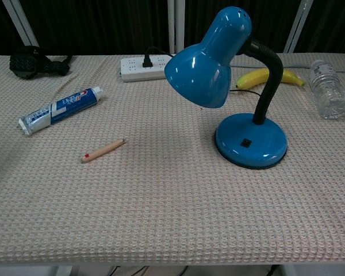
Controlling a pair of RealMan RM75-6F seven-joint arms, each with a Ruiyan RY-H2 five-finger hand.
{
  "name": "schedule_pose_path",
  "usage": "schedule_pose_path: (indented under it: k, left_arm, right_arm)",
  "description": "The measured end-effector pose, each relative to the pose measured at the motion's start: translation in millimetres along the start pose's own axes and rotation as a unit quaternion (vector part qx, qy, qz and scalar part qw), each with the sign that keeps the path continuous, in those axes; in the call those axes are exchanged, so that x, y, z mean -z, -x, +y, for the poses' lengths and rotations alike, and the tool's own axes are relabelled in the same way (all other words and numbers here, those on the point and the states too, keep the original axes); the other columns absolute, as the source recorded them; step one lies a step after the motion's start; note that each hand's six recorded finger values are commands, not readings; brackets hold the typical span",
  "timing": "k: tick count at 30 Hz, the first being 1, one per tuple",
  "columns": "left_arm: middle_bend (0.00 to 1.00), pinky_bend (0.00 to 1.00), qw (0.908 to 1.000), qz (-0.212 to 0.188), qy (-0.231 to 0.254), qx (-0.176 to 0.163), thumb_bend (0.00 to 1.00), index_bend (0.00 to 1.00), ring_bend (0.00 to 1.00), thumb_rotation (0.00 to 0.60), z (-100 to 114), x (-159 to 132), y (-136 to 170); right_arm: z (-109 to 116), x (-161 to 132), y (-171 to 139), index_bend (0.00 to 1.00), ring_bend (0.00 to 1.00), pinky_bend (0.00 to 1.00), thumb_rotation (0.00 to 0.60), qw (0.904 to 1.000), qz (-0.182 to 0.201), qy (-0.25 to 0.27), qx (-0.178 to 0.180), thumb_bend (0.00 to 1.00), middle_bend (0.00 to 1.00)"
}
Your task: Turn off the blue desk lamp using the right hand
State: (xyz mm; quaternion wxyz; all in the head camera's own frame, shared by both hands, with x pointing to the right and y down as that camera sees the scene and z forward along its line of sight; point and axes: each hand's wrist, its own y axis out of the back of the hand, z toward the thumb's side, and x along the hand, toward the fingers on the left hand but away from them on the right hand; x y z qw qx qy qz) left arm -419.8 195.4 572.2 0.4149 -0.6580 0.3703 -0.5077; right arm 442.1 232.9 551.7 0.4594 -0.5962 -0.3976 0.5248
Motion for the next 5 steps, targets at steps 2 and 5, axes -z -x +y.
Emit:
schedule_pose_path:
  k: [2, 5]
  left_arm:
    - [0.0, 0.0, 1.0, 0.001, 0.0, 0.0, 0.03, 0.03, 0.0, 0.6, 0.1, 1.1, -0.2]
    - [0.0, 0.0, 1.0, 0.007, 0.001, 0.001, 0.03, 0.03, 0.0, 0.6, -0.2, 4.5, -1.0]
  right_arm:
    - [1.4, 13.6, -3.1, 0.0, 0.05, 0.24, 0.6, 0.9995, -0.028, -0.016, -0.007, 0.07, 0.08]
    - [1.3, 34.1, -7.3, 0.0, 0.0, 0.1, 0.6, 0.9966, -0.074, -0.03, -0.022, 0.03, 0.0]
